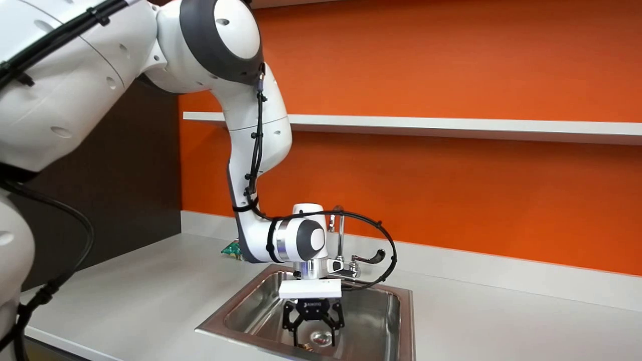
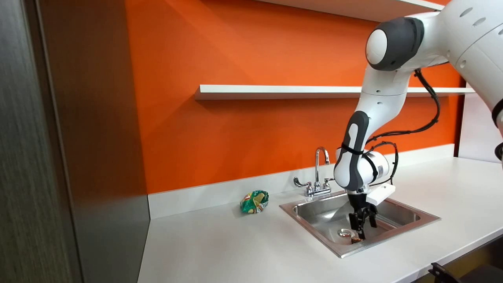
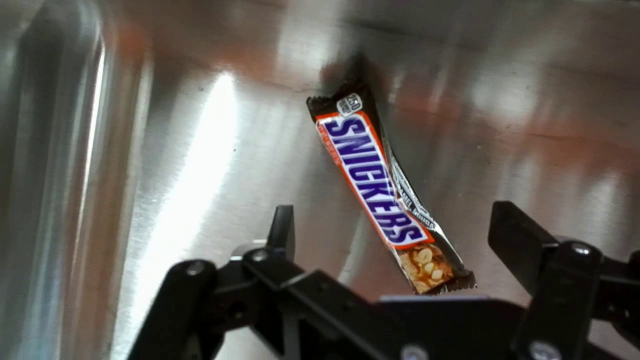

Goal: Shift the snickers bar to the counter on the left

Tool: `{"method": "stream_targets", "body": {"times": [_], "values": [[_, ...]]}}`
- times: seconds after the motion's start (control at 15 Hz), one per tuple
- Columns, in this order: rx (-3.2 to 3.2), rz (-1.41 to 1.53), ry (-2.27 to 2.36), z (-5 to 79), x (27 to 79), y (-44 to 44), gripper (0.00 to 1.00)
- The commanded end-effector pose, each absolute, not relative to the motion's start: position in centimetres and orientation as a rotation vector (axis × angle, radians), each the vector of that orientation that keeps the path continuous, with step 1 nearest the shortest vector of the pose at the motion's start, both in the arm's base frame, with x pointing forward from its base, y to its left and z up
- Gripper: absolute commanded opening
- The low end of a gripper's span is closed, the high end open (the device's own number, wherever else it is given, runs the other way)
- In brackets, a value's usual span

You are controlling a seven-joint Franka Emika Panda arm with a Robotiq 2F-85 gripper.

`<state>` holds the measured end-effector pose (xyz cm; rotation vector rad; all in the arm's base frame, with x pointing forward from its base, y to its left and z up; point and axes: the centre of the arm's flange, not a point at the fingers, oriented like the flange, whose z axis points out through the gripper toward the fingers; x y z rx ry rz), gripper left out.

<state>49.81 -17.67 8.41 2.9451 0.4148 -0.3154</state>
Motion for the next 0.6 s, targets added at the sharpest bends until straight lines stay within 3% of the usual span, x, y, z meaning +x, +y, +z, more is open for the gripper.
{"method": "stream_targets", "body": {"times": [0.0,0.53], "values": [[2.925,-0.319,0.543,7.9,50.7,-18.5,1.00],[2.902,-0.323,0.803,6.8,51.4,-18.7,1.00]]}}
